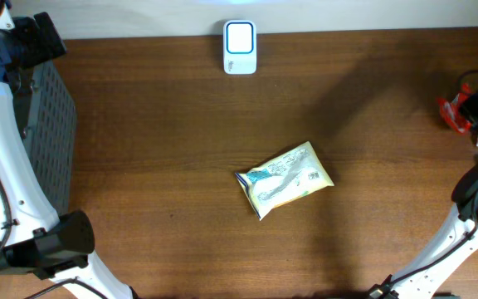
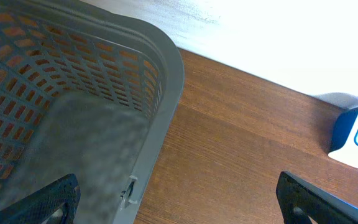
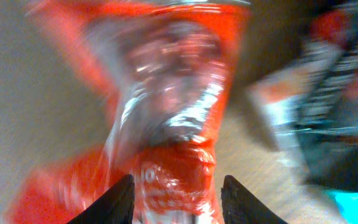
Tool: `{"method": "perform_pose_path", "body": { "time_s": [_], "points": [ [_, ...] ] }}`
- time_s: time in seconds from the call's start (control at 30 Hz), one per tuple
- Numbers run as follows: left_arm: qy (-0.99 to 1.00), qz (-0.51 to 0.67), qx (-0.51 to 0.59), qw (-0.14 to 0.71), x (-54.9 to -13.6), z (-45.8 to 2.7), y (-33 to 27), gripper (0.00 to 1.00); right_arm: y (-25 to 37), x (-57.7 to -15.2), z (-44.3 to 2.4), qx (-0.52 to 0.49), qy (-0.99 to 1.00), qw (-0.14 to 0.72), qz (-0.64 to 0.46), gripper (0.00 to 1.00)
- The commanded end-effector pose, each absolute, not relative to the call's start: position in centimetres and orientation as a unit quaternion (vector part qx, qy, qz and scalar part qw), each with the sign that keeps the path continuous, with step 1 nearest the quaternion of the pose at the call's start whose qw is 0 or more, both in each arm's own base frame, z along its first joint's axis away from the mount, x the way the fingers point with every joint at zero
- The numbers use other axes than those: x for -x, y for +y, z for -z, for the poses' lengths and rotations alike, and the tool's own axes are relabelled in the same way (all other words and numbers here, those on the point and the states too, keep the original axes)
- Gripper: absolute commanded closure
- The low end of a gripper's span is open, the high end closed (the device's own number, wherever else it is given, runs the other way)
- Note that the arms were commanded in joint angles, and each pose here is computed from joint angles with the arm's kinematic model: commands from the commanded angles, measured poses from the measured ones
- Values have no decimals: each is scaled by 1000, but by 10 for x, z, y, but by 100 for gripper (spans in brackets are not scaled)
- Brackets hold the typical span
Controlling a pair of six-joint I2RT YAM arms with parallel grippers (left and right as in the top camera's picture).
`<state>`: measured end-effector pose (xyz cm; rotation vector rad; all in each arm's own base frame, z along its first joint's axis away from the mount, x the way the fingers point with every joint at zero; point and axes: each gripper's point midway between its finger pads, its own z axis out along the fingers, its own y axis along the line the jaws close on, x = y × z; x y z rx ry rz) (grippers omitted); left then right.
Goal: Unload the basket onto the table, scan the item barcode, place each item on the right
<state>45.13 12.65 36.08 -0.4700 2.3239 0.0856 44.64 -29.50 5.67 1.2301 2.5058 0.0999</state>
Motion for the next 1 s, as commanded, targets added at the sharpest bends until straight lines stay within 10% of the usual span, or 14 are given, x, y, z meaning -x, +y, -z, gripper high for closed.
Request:
{"method": "perform_pose_path", "body": {
  "time_s": [0.0,0.4,0.73,0.97],
  "points": [
    [906,-31,188,379,-449,-364,127,1,-235,-482,-131,-317,896,255,-181,49],
    [906,-31,188,379,-449,-364,127,1,-104,-446,-213,-261,924,193,-203,43],
    [906,-31,188,379,-449,-364,127,1,73,-365,-127,11,986,-35,-164,1],
    [906,-31,188,379,-449,-364,127,1,145,-310,-67,97,981,-108,-127,1]
  ]
}}
